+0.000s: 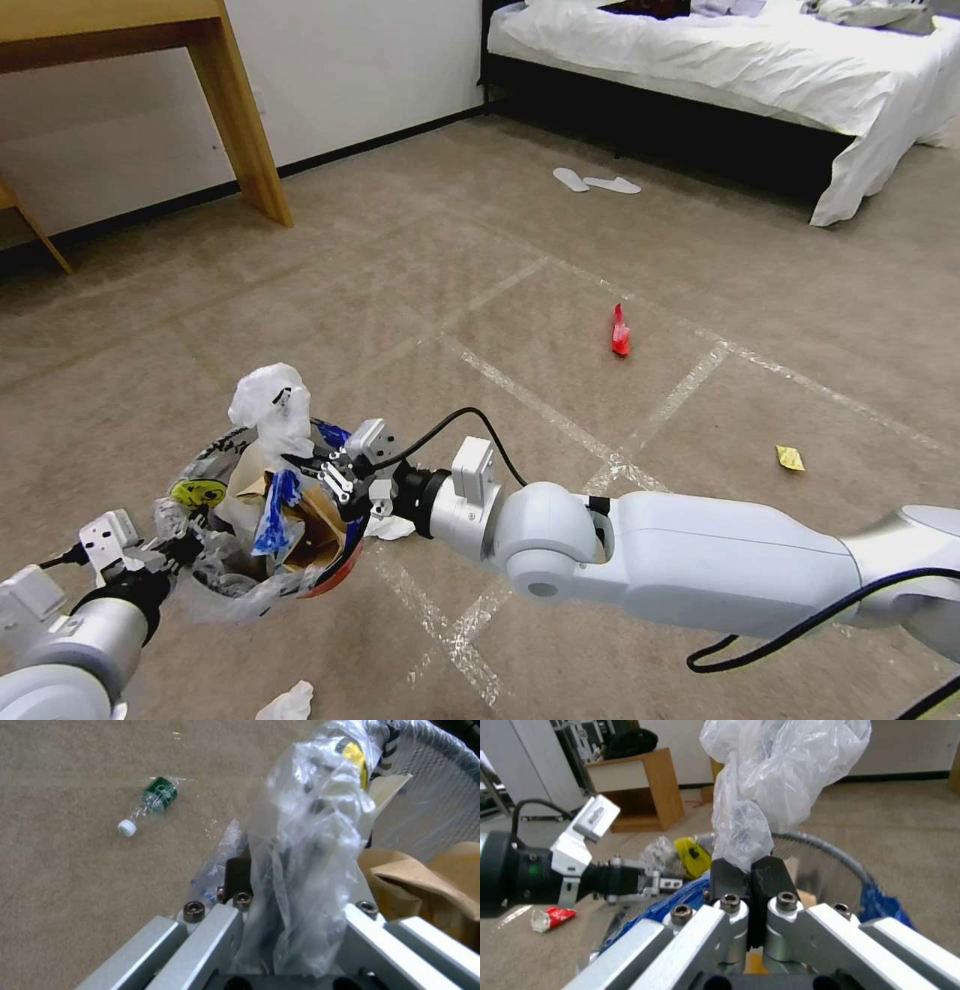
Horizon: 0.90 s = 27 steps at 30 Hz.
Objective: Pick up the trash bin and place the garbage on the floor into it.
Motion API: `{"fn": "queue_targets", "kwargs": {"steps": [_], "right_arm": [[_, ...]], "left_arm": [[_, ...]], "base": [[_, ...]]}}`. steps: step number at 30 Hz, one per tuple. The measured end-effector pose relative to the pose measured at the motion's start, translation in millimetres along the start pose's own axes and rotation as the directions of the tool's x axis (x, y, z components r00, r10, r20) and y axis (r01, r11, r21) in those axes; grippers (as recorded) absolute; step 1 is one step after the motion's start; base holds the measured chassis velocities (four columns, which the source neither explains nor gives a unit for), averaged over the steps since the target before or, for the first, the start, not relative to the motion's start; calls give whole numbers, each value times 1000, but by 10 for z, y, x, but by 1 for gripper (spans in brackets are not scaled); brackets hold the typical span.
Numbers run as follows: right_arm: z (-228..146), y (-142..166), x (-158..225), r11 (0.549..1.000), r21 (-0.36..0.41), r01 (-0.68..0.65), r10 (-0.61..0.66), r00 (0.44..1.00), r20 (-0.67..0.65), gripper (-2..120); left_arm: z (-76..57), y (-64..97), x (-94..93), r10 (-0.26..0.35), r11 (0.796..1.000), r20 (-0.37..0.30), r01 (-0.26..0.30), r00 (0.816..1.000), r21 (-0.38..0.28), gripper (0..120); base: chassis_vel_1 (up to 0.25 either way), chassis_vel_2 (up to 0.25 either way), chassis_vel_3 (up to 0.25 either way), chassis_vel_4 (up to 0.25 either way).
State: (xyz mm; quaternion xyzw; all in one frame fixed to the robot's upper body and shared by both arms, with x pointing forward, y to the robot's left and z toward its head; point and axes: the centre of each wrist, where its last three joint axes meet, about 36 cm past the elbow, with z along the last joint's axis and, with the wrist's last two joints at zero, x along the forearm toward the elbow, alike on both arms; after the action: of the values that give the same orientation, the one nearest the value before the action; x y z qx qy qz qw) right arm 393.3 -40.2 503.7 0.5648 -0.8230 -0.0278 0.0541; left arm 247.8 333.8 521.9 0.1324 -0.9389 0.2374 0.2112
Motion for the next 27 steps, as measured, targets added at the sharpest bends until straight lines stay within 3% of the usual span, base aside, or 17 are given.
{"fn": "queue_targets", "kwargs": {"steps": [27], "right_arm": [[193, -28, -175, 999, -9, -38, 38, 998, -57, 0]], "left_arm": [[-16, -33, 61, 14, 1000, 2, -14, 1000, -6, 1]], "base": [[0, 0, 0, 0]]}}
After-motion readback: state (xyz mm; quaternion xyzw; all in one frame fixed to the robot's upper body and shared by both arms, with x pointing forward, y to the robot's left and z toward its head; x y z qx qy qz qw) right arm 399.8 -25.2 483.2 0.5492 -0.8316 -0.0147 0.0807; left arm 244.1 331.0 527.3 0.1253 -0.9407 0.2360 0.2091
